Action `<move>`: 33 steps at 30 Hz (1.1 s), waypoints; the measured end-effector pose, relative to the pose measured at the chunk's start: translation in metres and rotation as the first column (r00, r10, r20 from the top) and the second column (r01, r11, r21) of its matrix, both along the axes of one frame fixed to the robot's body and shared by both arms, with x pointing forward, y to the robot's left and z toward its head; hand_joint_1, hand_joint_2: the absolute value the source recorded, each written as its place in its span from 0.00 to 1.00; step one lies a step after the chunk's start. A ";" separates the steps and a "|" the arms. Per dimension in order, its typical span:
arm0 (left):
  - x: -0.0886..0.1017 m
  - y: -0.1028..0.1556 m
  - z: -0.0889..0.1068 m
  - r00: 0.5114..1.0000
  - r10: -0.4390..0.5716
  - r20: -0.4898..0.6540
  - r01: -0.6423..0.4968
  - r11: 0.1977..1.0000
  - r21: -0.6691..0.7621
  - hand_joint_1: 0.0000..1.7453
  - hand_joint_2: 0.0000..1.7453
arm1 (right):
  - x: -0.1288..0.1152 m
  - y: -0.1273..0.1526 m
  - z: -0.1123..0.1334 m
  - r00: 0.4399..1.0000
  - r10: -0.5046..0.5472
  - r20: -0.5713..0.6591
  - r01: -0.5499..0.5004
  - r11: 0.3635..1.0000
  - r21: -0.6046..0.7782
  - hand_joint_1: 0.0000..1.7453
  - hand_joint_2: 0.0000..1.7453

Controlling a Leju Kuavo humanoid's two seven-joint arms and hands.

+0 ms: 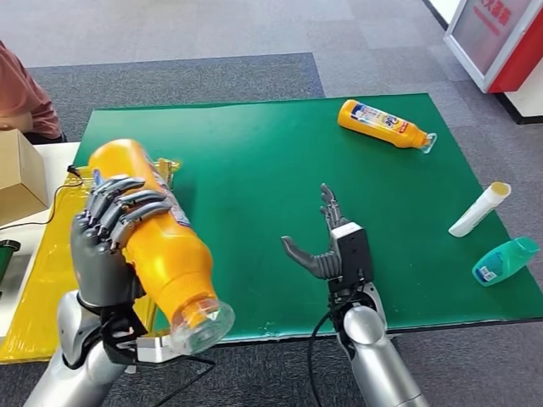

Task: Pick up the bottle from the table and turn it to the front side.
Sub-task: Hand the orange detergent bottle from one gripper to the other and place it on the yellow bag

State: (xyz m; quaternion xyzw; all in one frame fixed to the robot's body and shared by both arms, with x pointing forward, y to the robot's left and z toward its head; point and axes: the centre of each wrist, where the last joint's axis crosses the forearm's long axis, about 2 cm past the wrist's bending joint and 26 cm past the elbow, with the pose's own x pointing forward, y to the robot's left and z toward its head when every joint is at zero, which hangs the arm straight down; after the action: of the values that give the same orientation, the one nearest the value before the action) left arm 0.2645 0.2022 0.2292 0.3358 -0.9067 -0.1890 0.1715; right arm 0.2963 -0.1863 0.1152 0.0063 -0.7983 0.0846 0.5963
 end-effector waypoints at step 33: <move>0.017 0.074 -0.147 0.748 0.617 -0.246 -0.303 0.647 0.700 1.00 1.00 | 0.008 -0.035 0.065 0.943 -0.199 0.268 0.169 0.977 0.132 0.00 1.00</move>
State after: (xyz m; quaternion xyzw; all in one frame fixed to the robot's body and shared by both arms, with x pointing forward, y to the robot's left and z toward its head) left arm 0.2817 0.2762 0.0823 0.5432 -0.6024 -0.4982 0.3063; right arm 0.3047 -0.2215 0.1804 -0.0484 -0.8748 -0.0143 0.4818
